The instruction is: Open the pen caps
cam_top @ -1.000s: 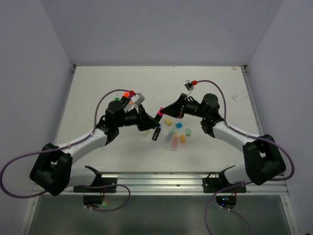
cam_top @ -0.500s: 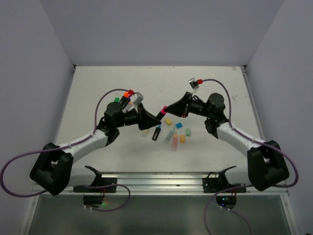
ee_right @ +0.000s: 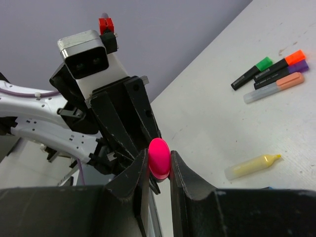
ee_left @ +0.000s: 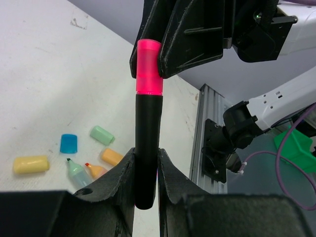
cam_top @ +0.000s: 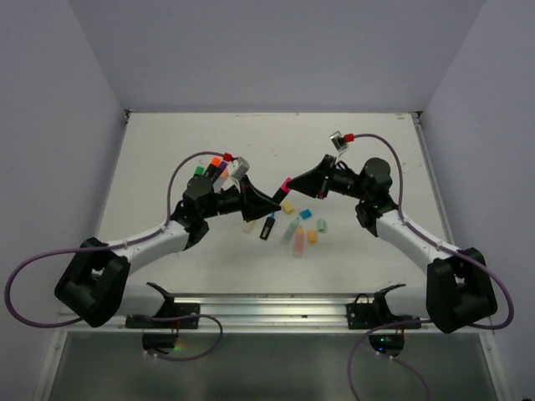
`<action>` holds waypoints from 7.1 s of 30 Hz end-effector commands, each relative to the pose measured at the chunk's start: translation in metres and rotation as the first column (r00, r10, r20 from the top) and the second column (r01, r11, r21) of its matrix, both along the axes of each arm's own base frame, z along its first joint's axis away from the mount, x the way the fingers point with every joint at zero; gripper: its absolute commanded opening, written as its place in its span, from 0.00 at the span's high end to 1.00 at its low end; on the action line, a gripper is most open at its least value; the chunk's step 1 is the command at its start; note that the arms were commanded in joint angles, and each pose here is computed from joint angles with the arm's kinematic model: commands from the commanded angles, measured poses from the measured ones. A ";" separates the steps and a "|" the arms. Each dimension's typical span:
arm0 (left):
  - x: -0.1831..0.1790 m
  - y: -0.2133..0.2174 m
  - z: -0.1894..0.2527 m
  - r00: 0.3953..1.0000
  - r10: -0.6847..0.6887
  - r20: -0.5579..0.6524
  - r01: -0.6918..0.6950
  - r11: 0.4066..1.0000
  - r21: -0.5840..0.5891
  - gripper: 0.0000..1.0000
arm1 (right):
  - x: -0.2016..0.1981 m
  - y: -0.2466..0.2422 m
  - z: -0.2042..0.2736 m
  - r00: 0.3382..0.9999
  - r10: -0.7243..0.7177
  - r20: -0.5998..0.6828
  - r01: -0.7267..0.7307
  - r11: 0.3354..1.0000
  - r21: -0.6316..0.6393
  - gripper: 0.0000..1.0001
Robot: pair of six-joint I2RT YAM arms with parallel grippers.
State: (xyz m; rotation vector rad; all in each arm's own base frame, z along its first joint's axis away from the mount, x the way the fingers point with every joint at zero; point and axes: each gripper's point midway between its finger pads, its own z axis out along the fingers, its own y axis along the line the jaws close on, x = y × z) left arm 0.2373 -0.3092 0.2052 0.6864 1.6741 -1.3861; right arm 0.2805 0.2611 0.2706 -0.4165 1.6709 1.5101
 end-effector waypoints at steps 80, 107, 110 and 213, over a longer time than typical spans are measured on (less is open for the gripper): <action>0.013 -0.016 0.017 0.998 -0.056 -0.009 0.057 0.995 0.081 1.00 | 0.008 0.012 0.021 0.987 0.020 0.159 -0.026 0.999 0.039 1.00; -0.052 -0.002 -0.059 0.971 -0.149 -0.185 0.178 0.973 0.149 1.00 | 0.029 -0.038 0.088 0.939 -0.183 0.291 0.145 0.979 0.146 1.00; -0.056 -0.003 -0.065 0.965 -0.157 -0.211 0.190 0.971 0.148 1.00 | 0.032 -0.045 0.096 0.926 -0.214 0.310 0.172 0.973 0.156 1.00; 0.149 0.003 -0.152 0.773 0.627 -0.097 -0.498 0.694 0.521 0.81 | 0.124 -0.035 -0.232 0.863 -0.403 -0.304 0.173 0.803 -0.570 0.84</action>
